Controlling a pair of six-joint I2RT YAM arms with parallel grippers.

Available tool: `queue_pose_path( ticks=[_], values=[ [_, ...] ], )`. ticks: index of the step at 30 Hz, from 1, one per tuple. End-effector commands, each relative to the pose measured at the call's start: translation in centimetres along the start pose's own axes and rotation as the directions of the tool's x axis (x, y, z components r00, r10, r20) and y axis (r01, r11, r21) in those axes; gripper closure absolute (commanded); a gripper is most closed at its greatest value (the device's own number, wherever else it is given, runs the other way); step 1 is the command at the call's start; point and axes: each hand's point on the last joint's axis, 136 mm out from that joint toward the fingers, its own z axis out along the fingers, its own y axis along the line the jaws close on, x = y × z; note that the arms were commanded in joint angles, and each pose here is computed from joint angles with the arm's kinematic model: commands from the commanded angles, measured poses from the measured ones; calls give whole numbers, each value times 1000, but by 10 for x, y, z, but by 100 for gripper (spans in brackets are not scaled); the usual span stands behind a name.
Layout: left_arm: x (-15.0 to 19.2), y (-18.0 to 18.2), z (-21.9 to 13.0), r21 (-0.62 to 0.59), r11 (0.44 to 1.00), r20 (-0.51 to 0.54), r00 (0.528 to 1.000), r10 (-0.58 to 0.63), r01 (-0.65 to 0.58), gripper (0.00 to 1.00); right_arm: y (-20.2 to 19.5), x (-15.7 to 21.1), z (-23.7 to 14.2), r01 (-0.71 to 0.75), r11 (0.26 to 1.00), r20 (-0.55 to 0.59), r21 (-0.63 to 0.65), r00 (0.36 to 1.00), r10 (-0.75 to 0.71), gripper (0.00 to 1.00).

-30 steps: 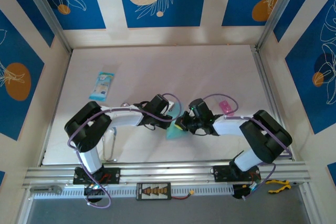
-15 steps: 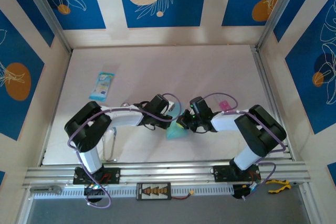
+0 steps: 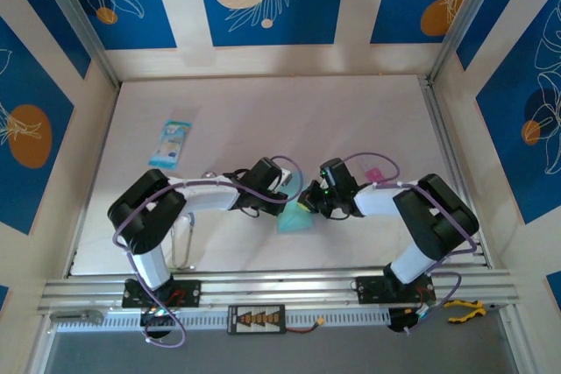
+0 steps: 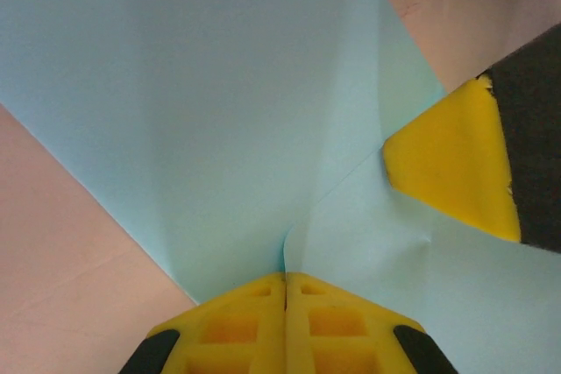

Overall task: Fold a paper plane with a square sheet of paper (pick it up from the middle)
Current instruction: Fold the triangle a second time at the center of the table.

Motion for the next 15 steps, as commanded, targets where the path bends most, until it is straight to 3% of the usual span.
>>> queue_pose_path(
  ticks=[1,15],
  values=[
    [14,11,0,-33,999,-59,998,-5,3,99,-43,-2,1,-92,992,23,88,996,91,100],
    [15,12,0,-34,999,-62,998,-8,5,99,-33,-34,-31,-85,994,172,75,982,71,100]
  ],
)
